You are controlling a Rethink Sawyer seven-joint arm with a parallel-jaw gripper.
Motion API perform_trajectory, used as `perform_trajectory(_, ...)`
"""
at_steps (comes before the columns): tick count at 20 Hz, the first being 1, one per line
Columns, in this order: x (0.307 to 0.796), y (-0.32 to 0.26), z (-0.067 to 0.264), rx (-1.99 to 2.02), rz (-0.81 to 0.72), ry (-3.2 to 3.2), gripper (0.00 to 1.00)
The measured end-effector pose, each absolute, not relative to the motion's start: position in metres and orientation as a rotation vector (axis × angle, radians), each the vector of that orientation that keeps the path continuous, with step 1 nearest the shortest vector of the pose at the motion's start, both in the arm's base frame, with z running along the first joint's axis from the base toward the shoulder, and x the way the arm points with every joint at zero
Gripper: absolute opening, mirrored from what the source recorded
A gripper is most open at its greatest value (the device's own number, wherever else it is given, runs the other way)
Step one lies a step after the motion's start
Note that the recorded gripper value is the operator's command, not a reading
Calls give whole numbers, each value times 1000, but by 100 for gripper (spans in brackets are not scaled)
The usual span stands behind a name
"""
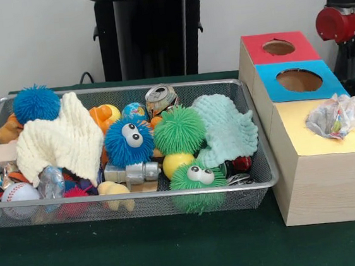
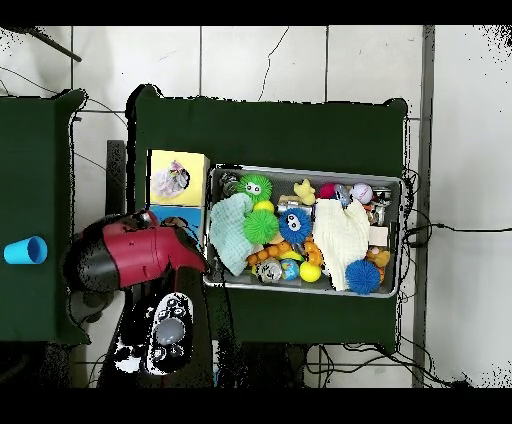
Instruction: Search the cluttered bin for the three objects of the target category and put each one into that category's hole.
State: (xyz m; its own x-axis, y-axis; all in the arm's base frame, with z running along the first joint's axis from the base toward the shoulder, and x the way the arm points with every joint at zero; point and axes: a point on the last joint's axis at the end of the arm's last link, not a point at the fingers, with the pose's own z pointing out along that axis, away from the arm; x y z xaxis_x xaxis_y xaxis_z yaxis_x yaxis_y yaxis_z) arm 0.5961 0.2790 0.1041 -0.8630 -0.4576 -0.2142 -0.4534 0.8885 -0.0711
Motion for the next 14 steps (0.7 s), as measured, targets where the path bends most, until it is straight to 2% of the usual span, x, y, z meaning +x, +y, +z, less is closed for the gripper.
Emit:
perform_trajectory(9,595,298,98,-728,-19,2819,0)
perform_trajectory(14,605,286,80,-702,-22,2838,0)
